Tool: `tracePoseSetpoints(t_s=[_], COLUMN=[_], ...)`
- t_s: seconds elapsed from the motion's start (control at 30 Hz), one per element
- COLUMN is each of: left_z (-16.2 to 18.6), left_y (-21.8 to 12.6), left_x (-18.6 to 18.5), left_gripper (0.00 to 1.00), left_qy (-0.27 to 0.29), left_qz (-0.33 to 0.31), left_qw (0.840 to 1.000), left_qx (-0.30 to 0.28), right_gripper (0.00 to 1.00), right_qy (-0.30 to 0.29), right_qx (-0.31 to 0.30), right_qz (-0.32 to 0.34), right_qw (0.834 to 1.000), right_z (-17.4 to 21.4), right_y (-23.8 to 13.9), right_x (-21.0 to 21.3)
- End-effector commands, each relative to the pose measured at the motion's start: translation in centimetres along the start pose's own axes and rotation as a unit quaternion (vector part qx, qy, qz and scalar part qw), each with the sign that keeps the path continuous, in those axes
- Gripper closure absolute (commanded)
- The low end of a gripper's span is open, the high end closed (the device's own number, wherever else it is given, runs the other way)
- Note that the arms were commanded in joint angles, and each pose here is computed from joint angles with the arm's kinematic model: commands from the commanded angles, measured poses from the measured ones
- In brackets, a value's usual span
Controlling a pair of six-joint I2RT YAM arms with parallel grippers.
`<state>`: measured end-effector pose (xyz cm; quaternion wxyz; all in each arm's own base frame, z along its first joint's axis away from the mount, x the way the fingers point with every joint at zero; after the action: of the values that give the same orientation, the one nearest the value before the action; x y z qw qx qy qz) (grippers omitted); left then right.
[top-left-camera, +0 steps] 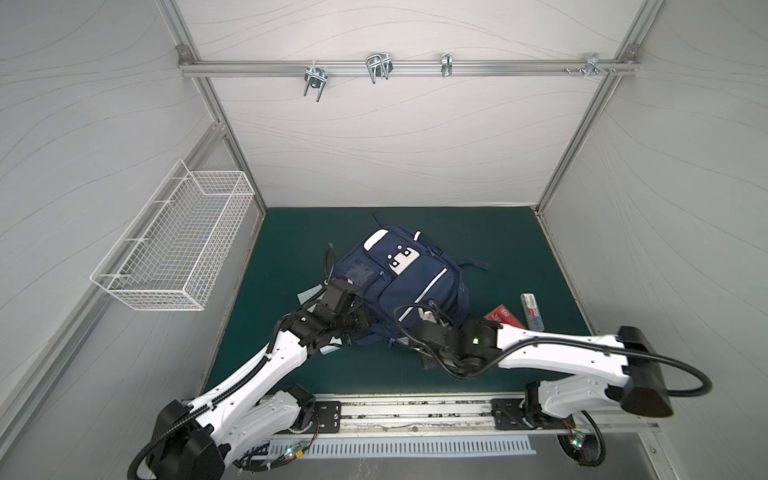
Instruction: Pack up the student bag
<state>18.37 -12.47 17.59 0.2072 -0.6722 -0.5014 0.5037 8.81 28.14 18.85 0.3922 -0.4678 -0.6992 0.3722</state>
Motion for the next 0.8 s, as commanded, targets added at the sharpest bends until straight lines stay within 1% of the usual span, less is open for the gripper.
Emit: tracePoseSetpoints(t_s=[0.0,0.1,0.2,0.27,0.37,0.47,0.53,0.67,0.73,0.77], left_z=[-0.3,-0.1,0.3,0.5,0.7,0.7,0.7,0.8,1.0,1.1], left_y=[-1.1,-0.7,0.5,1.5,2.8,4.0,4.8,6.5,7.2,7.6], left_x=[0.3,1.3,1.9,2.2,1.9,1.9,2.1,2.0,2.2,2.2], left_gripper=[0.62,0.69,0.71,0.67,0.55,0.43,0.39,0.39,0.44,0.46], left_qy=[-0.042,-0.065,-0.084,-0.099,-0.108,-0.125,-0.136,-0.159,-0.164,-0.165], left_qz=[0.022,0.015,0.023,0.032,0.06,0.067,0.066,0.078,0.076,0.076], left_qw=[0.999,0.998,0.996,0.994,0.991,0.989,0.987,0.982,0.981,0.98], left_qx=[-0.012,-0.006,0.009,0.021,0.042,0.051,0.054,0.066,0.072,0.075], right_gripper=[0.7,0.71,0.73,0.73,0.71,0.68,0.68,0.68,0.67,0.66], right_qy=[-0.006,-0.014,-0.011,-0.004,0.008,0.028,0.035,0.037,0.04,0.033], right_qx=[0.006,0.032,0.061,0.077,0.09,0.099,0.098,0.094,0.097,0.097], right_qz=[-0.008,-0.008,0.002,0.005,-0.007,-0.009,-0.006,0.004,-0.008,-0.025], right_qw=[1.0,0.999,0.998,0.997,0.996,0.995,0.995,0.995,0.994,0.994], right_z=[-0.2,-0.2,-0.4,-0.3,0.0,0.0,0.0,-0.4,-0.3,-0.3], right_y=[1.4,3.2,4.9,5.8,6.6,7.1,7.2,7.1,7.2,7.2], right_x=[2.9,4.7,5.4,5.5,5.6,5.1,4.5,3.7,3.8,4.3])
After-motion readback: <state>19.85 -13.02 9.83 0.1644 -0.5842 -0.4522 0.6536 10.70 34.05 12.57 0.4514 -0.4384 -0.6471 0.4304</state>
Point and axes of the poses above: each gripper's point midway between its finger pads, its own y axis out along the fingers, its own x axis along the line the jaws close on, z = x × y, the point moved 7 cm from there along -y, back along the fingers, and after that the axes turned 9 degrees about y, right-handed, at the moved point
